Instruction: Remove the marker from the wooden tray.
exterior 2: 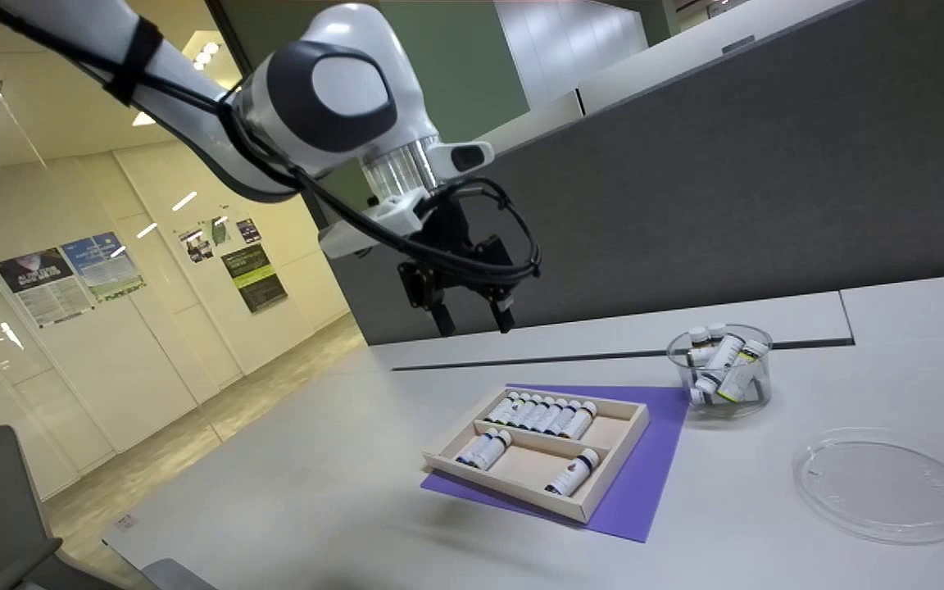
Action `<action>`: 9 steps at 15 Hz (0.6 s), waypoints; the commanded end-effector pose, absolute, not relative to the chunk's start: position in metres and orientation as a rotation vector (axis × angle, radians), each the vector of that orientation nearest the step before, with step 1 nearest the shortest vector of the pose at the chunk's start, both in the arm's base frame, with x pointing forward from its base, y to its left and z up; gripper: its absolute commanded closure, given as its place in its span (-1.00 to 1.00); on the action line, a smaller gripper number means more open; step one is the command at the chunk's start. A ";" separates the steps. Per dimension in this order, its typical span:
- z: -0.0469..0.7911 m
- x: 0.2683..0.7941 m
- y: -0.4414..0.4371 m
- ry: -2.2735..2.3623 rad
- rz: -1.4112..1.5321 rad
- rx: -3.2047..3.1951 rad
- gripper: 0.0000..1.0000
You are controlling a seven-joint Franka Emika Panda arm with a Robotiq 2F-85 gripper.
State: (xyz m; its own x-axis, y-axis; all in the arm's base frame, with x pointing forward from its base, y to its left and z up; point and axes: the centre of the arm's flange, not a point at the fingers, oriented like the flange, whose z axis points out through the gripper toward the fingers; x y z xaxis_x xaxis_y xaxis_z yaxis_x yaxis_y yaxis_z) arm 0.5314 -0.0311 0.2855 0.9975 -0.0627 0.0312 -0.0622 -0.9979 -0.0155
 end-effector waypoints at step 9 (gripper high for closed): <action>0.178 0.567 0.017 0.063 0.183 -3.081 -1.00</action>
State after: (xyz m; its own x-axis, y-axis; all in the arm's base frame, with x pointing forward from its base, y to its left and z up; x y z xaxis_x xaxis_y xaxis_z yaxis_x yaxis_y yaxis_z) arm 0.5560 0.0170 0.1936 0.9950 -0.0185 -0.0980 -0.0246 -0.9978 -0.0618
